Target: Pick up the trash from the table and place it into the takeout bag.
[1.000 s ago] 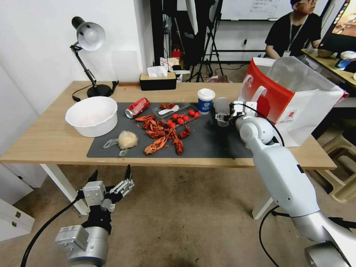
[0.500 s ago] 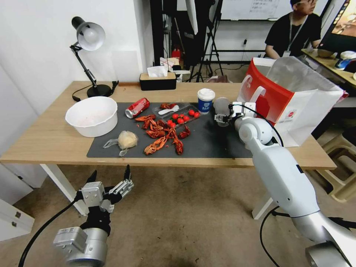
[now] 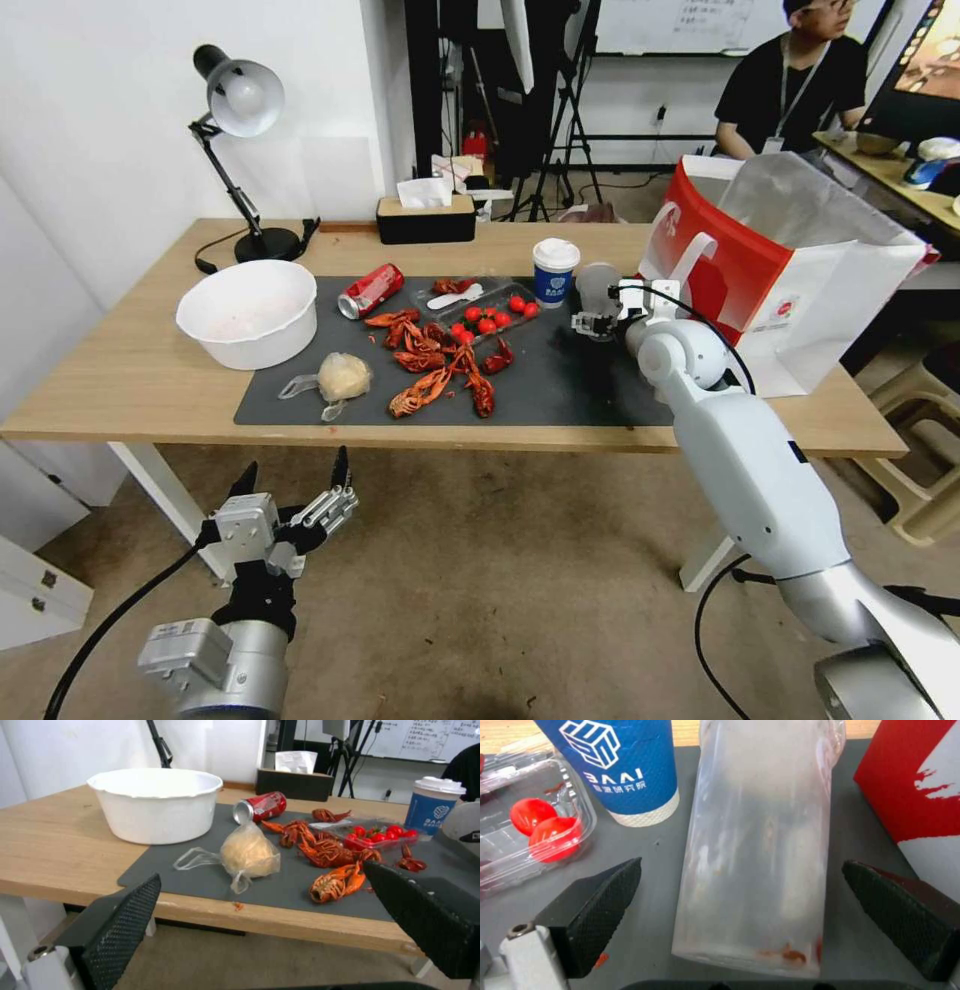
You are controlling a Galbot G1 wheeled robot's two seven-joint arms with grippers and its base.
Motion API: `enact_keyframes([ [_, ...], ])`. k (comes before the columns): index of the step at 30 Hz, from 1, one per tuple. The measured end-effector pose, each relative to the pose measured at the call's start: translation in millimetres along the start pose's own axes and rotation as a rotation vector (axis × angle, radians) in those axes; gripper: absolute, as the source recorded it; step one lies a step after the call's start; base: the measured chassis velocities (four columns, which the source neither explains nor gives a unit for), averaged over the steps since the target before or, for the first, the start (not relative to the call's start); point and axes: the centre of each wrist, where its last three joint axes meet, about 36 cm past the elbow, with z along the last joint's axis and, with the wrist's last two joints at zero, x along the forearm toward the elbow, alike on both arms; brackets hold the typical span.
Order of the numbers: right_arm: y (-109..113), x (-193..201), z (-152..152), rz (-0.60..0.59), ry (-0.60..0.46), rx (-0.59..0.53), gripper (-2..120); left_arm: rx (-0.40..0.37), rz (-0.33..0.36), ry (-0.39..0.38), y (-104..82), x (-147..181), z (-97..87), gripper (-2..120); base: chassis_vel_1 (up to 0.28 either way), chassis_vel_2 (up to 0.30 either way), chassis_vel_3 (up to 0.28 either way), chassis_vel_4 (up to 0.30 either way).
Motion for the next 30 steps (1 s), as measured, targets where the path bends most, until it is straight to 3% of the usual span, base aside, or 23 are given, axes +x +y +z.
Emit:
enact_keyframes([
  [18, -2, -17, 3, 0.007, 0.037, -0.034, 99, 0.001, 0.001, -0.001, 0.3, -1, 1.5, 100, 0.000, 0.000, 0.000, 0.000],
  [28, -4, -16, 7, 0.006, 0.039, -0.048, 67, 0.002, -0.003, 0.001, -0.6, 0, 2.3, 100, 0.000, 0.000, 0.000, 0.000],
  [30, -4, -14, 7, 0.001, 0.037, -0.049, 55, 0.003, -0.003, 0.001, -1.2, 1, 2.5, 100, 0.000, 0.000, 0.000, 0.000],
])
